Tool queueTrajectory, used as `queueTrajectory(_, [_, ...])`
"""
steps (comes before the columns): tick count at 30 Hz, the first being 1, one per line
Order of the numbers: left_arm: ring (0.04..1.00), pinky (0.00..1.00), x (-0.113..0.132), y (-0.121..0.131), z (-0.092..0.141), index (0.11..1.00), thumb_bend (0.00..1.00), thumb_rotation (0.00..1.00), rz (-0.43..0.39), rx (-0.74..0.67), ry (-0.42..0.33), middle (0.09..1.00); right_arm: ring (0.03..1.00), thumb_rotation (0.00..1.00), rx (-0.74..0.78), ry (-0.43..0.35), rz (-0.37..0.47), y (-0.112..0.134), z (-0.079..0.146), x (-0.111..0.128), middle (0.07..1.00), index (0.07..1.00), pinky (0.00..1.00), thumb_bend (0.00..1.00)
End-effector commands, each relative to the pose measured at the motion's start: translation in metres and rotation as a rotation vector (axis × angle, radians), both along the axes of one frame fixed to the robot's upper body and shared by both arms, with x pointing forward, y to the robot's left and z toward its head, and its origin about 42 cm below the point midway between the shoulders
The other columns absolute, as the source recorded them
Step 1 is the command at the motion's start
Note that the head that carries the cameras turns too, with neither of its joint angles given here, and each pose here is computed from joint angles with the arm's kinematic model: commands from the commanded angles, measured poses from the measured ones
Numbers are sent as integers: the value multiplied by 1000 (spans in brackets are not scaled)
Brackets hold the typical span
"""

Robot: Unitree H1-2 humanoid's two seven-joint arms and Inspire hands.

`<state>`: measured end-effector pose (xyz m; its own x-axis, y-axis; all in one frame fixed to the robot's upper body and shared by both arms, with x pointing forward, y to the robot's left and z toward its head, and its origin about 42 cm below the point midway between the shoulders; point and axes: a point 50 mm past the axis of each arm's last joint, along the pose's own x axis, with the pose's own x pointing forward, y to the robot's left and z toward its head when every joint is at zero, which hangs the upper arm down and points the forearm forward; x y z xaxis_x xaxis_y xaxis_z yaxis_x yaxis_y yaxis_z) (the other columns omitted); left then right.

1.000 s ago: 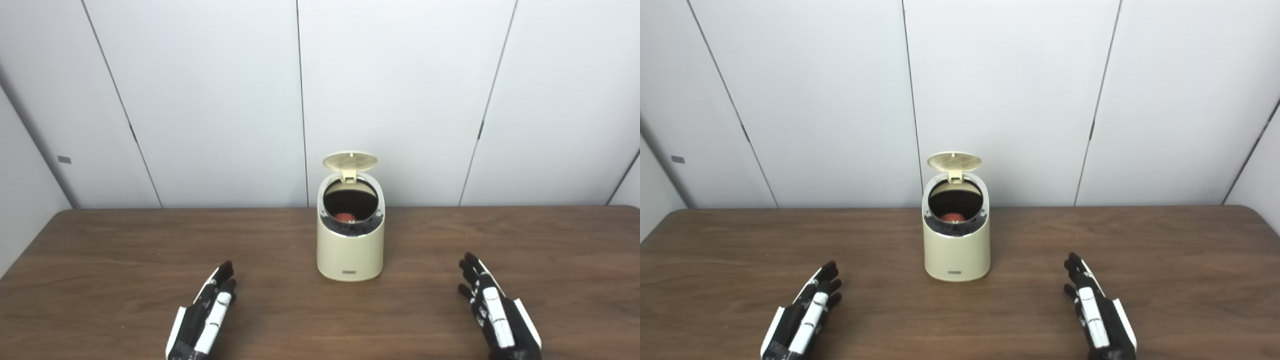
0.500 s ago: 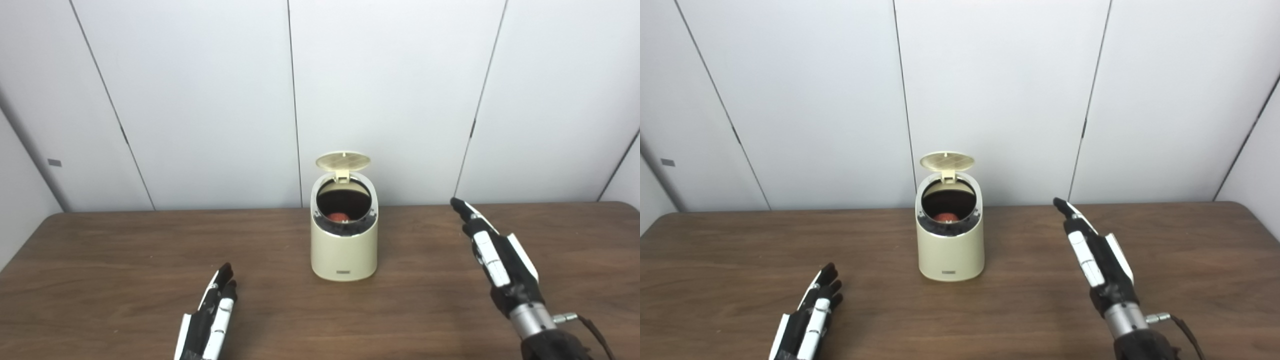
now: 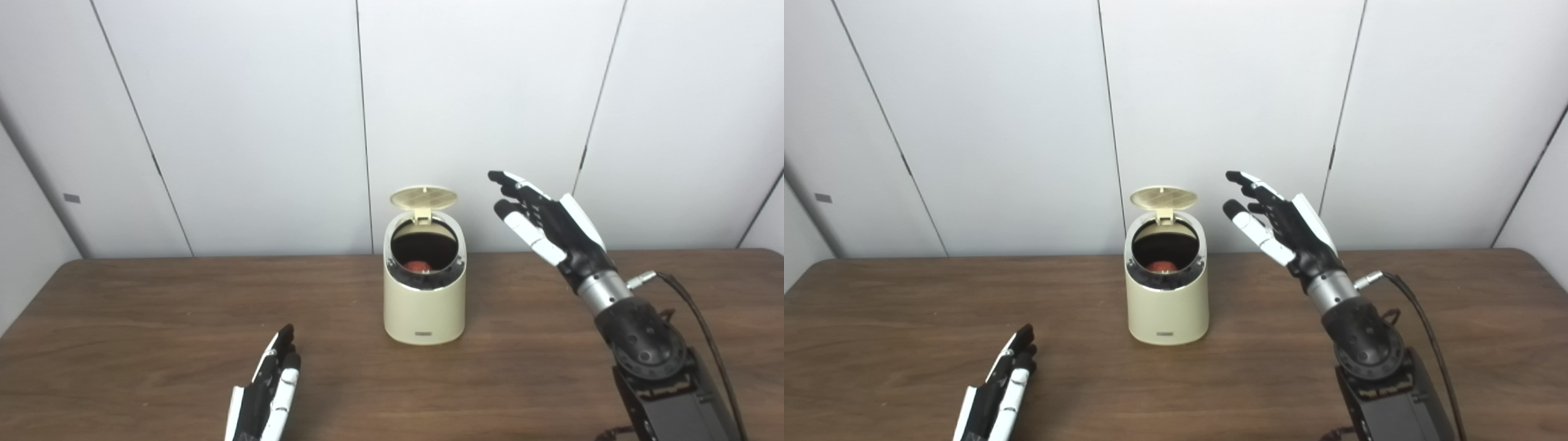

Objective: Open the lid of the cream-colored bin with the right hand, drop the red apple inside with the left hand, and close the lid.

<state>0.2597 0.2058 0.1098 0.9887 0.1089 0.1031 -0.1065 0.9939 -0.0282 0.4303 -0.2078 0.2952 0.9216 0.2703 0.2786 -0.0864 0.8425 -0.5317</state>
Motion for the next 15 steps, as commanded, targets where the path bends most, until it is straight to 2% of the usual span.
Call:
queueTrajectory(1, [944,930,-7,-13,-14,949,502,777,-7,-21,37,953,908,938,-21,-89,17,11,36,11,918,865,839,494])
queueTrajectory(4, [943,914,-7,-16,-15,945,507,761,1,-27,39,956,872,937,-41,-84,21,22,46,23,902,850,792,502])
queueTrajectory(11, [917,848,-5,-19,-15,929,528,741,21,-107,39,939,901,983,-60,-93,73,45,55,33,910,871,845,511])
queueTrajectory(15, [906,827,-5,-21,-15,929,537,751,24,-131,38,942,889,1000,-91,-113,112,56,54,36,885,817,840,489])
